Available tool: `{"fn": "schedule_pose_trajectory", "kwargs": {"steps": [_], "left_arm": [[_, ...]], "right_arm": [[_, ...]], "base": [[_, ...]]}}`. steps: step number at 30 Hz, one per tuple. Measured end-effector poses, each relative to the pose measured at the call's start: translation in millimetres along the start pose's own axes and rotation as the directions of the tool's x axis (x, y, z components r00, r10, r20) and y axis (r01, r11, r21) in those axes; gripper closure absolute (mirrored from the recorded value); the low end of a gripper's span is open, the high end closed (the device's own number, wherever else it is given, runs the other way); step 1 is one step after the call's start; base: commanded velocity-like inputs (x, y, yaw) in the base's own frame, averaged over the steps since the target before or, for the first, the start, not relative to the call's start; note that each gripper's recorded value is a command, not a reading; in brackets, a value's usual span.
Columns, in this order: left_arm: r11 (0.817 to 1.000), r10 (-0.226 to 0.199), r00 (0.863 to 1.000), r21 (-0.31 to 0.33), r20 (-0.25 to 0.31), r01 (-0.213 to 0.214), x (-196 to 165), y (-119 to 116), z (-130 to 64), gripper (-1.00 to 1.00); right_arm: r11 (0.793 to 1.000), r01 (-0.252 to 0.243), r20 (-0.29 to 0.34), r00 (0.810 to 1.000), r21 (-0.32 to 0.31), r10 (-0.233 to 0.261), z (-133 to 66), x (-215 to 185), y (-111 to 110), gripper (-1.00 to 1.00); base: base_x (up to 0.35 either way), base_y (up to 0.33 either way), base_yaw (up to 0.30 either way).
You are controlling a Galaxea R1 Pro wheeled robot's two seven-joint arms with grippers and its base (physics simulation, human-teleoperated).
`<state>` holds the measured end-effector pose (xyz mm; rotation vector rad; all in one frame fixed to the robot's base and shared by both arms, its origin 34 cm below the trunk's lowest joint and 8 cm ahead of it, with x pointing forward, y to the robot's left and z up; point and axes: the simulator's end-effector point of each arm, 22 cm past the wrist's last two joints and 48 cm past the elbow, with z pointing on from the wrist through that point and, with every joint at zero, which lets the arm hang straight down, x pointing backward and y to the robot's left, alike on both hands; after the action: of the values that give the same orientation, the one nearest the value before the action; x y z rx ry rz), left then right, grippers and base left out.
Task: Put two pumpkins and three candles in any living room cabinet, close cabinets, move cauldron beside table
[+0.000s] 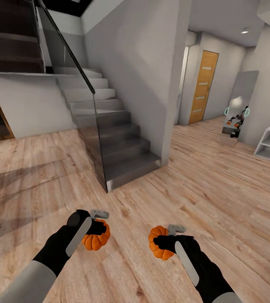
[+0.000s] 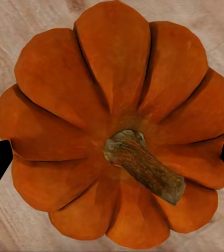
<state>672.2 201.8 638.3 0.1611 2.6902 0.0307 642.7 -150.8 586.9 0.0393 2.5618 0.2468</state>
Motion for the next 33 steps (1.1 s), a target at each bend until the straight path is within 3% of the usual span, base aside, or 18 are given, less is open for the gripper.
{"fn": "schedule_pose_trajectory", "kwargs": {"steps": [33], "left_arm": [[1.000, 0.000, 1.000, 0.005, -0.032, 0.000, -22, 2, -39.2, 1.00]], "right_arm": [[1.000, -0.001, -0.033, 0.999, 0.000, 0.001, -36.9, -25, 11, 1.00]], "base": [[0.000, 0.000, 0.235]]}}
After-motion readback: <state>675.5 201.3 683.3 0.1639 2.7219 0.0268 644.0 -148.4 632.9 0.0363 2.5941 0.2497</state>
